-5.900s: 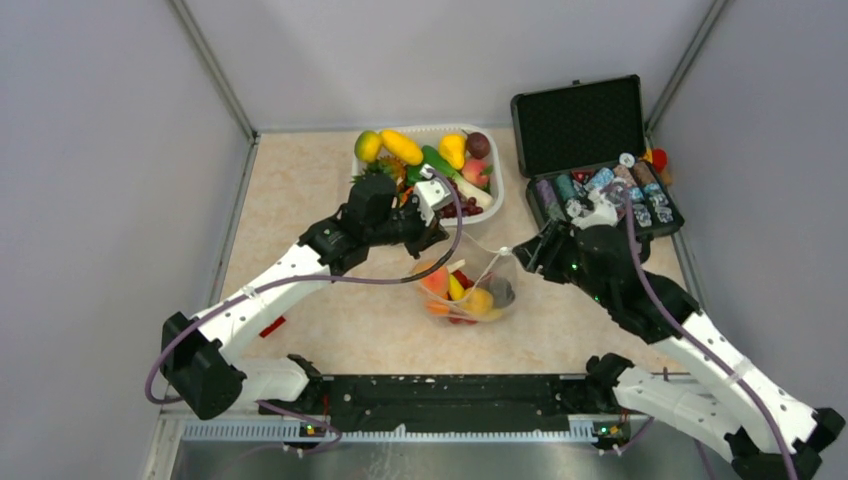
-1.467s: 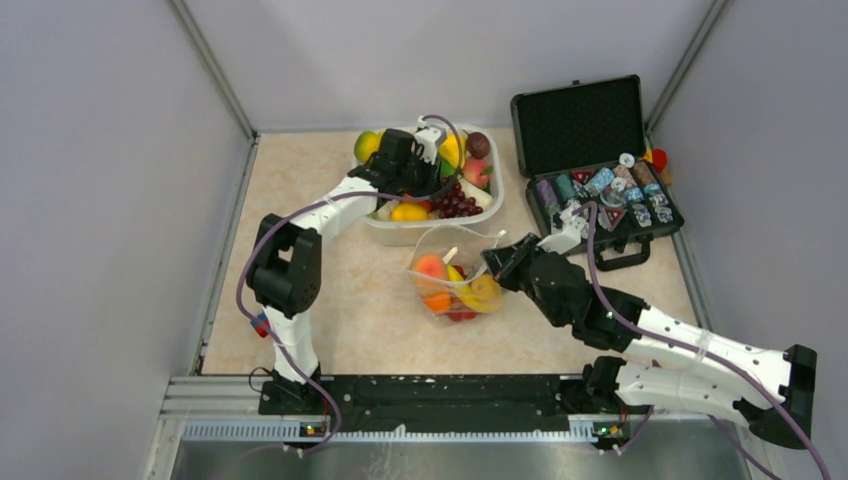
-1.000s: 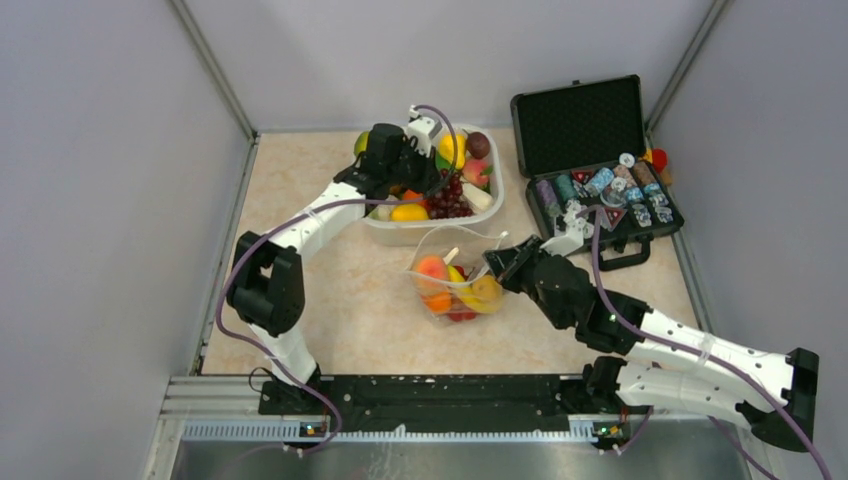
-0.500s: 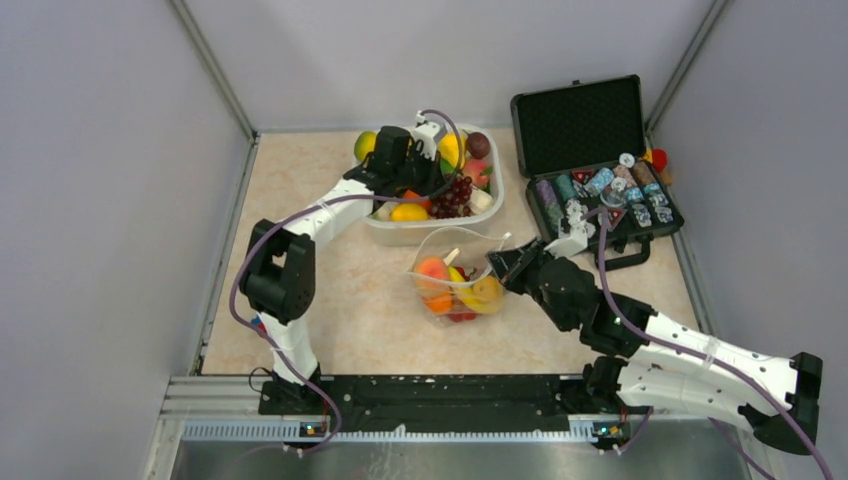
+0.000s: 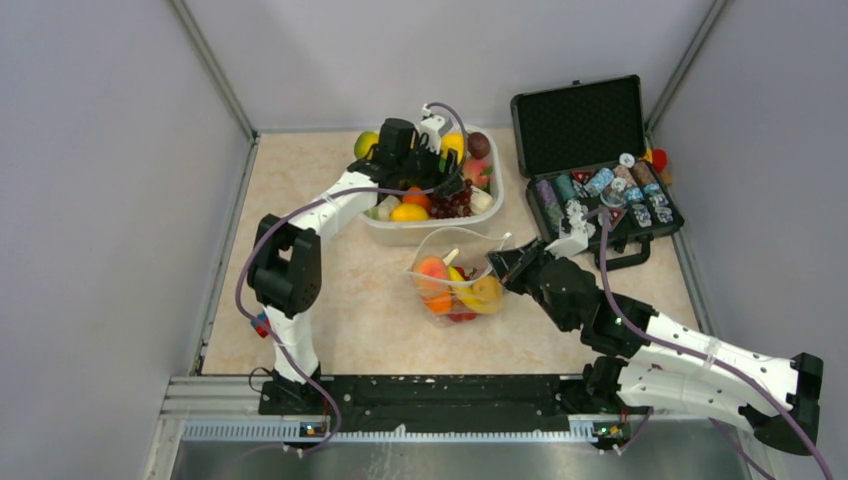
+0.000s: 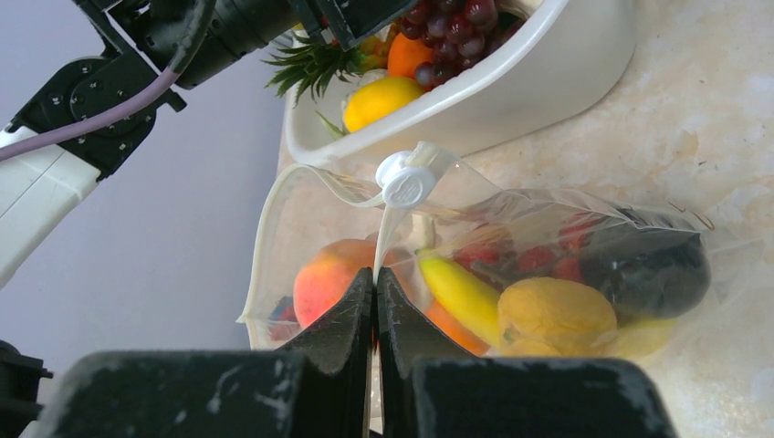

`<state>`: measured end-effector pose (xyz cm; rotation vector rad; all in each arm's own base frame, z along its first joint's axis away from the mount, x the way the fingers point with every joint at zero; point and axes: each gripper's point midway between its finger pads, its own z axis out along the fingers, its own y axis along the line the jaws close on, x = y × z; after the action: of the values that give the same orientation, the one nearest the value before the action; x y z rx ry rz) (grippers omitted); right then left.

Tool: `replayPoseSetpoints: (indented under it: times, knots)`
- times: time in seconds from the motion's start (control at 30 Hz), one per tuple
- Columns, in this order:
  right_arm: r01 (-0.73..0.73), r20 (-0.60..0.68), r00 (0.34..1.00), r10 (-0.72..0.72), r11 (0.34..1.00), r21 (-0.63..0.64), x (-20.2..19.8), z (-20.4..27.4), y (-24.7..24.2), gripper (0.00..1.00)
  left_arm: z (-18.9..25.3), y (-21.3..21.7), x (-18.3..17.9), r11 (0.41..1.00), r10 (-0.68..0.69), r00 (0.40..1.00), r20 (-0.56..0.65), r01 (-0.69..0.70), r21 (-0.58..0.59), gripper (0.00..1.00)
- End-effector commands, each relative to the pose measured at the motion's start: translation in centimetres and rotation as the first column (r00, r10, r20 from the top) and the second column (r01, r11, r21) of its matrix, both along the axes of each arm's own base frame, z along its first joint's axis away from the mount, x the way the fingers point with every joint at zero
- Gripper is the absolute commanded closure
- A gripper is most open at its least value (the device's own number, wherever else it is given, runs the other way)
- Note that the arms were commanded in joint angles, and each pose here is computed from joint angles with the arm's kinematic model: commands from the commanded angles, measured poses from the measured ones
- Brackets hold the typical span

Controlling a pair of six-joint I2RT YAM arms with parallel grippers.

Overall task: Place the food in the zip-top bag and seal the zipper
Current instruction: Pick up the fake fruit from the zipper food storage bag.

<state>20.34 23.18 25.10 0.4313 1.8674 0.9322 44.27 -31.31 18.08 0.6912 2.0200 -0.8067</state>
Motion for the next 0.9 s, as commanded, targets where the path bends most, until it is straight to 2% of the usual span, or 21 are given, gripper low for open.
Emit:
replayPoseSetpoints:
  times: [0.0,0.17,0.23,0.3,0.33,0.43,0.53,0.6,0.87]
  knots:
    - [-0.01,0.034,0.999,0.008,0.998,0.061,-0.1,1.8,0.3,1.0,0.6,-1.1,0.9,0.999,-0.031,0.999,0.007,0.032,-0.037,0.22]
    - [-0.01,0.034,0.999,0.007,0.998,0.063,-0.1,1.8,0.3,1.0,-1.0,-1.3,0.3,0.997,-0.07,0.997,-0.029,0.069,-0.023,0.23]
    - [-0.01,0.032,0.999,0.008,0.998,0.062,-0.1,1.7,0.3,1.0,-1.5,-1.2,-0.2,0.996,-0.088,0.995,-0.043,0.087,-0.019,0.29]
    - [-0.011,0.032,0.999,0.009,0.998,0.062,-0.1,1.6,0.3,1.0,-1.4,-1.1,-0.7,0.995,-0.096,0.994,-0.042,0.095,-0.022,0.43]
    - [-0.012,0.032,0.999,0.01,0.998,0.062,-0.1,1.6,0.4,1.0,-1.3,-1.0,-0.9,0.995,-0.098,0.994,-0.04,0.097,-0.024,0.55]
    - [-0.015,0.032,0.999,0.013,0.998,0.066,-0.1,1.6,0.4,1.0,0.3,-0.7,-1.4,0.995,-0.097,0.995,-0.012,0.097,-0.026,0.8]
    - [-0.019,0.029,0.999,0.017,0.997,0.068,-0.2,1.6,0.5,1.0,2.6,0.0,-1.8,0.997,-0.076,0.997,0.033,0.077,-0.031,0.96]
    - [-0.02,0.027,0.999,0.018,0.997,0.072,-0.2,1.6,0.5,1.0,4.5,0.5,-2.1,0.998,-0.057,0.995,0.077,0.06,-0.036,1.0]
    - [-0.025,0.025,0.999,0.023,0.997,0.075,-0.3,1.5,0.5,1.0,11.6,3.2,-4.0,0.997,0.032,0.966,0.255,-0.014,-0.071,1.0]
